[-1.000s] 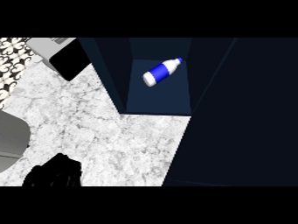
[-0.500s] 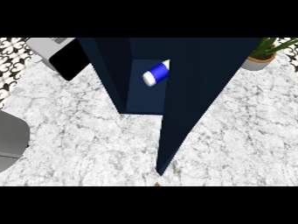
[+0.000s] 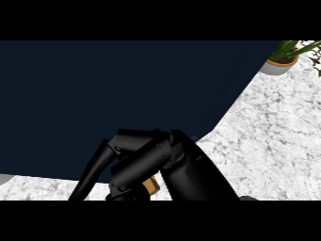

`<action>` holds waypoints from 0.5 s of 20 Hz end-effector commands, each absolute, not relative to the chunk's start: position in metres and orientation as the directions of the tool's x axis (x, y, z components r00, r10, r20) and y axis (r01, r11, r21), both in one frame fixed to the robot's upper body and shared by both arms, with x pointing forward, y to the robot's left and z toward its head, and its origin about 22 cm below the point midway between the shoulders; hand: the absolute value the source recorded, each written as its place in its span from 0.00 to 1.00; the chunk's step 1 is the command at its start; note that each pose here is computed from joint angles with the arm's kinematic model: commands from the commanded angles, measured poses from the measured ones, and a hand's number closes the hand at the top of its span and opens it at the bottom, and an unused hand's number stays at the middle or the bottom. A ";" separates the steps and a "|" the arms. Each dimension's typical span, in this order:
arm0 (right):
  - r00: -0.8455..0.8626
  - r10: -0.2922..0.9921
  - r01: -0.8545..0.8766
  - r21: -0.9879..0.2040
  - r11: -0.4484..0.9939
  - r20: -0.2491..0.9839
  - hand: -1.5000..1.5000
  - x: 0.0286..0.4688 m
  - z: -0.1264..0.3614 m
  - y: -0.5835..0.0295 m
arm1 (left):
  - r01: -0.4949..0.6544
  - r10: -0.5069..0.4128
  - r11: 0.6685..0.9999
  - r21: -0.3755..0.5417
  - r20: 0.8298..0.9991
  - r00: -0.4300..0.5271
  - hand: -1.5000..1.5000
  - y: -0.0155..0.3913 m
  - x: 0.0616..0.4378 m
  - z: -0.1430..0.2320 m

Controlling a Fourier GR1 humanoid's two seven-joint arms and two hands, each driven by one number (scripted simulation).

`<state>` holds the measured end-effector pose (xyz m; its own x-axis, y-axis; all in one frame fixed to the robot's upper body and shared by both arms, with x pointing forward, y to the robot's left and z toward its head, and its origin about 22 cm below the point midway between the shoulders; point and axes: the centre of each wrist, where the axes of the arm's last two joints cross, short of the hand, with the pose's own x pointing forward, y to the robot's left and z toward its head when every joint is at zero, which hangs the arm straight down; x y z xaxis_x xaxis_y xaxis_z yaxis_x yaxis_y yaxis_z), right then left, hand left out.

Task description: Pick up the bottled water, place it into the cabinet and close the cabinet

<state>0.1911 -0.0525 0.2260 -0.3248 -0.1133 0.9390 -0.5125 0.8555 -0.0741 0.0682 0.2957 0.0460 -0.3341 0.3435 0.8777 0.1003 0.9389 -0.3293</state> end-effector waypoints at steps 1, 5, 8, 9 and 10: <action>-0.301 -0.099 -0.506 -0.071 0.859 0.949 1.00 0.233 0.227 -0.050 | 0.082 0.331 0.943 -0.324 0.874 -0.355 1.00 0.312 0.061 0.051; -0.308 -0.086 -0.495 -0.082 0.865 0.948 1.00 0.263 0.239 -0.052 | 0.072 0.333 0.942 -0.329 0.881 -0.336 1.00 0.335 0.047 0.043; -0.280 -0.064 -0.489 -0.085 0.868 0.958 1.00 0.293 0.235 -0.052 | 0.077 0.335 0.941 -0.329 0.881 -0.335 1.00 0.317 0.046 0.051; -0.280 -0.060 -0.478 -0.085 0.875 0.958 1.00 0.317 0.222 -0.059 | 0.103 0.338 0.941 -0.323 0.876 -0.344 1.00 0.325 0.049 0.050; -0.265 -0.041 -0.485 -0.096 0.869 0.963 1.00 0.321 0.214 -0.056 | 0.092 0.336 0.941 -0.325 0.878 -0.341 1.00 0.329 0.047 0.050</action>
